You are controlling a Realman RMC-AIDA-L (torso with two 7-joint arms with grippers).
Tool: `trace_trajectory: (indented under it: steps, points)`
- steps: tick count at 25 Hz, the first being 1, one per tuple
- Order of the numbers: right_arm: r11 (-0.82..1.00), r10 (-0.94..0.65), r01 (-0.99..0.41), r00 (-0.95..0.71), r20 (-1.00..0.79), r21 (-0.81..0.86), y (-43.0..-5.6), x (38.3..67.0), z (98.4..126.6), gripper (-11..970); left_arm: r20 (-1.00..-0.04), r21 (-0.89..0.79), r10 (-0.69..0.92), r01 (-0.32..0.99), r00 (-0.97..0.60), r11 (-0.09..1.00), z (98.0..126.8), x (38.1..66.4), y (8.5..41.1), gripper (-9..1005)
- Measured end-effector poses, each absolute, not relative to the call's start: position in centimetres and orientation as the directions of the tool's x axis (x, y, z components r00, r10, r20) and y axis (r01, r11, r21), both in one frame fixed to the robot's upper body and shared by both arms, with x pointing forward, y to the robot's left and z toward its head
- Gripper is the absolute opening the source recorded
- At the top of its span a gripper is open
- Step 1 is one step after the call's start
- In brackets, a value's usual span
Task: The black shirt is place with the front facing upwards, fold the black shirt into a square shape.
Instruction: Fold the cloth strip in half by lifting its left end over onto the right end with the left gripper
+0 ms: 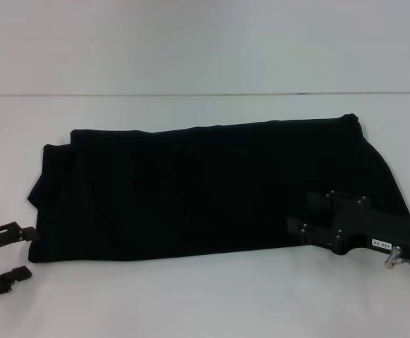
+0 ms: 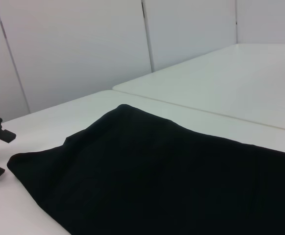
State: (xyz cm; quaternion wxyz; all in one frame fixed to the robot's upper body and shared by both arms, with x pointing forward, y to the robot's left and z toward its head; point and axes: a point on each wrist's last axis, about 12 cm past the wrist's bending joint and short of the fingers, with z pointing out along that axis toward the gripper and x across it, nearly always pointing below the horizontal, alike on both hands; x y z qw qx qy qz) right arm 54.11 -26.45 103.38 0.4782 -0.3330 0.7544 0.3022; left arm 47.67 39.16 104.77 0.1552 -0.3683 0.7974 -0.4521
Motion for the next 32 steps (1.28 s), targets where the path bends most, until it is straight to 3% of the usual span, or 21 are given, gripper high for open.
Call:
trace_trajectory:
  steps: [19,32]
  points:
    - [0.591,-0.212,-0.794,-0.319,-0.924,0.138,-26.3,54.2,103.4,737,0.059,-0.841,-0.722,-0.424,-0.689,0.336,104.5,50.1,37.5,782]
    - [0.588,-0.200,-0.795,-0.323,-0.925,0.150,-26.4,53.9,103.4,738,-0.001,-0.817,-0.651,-0.375,-0.759,0.438,105.0,52.1,36.3,772]
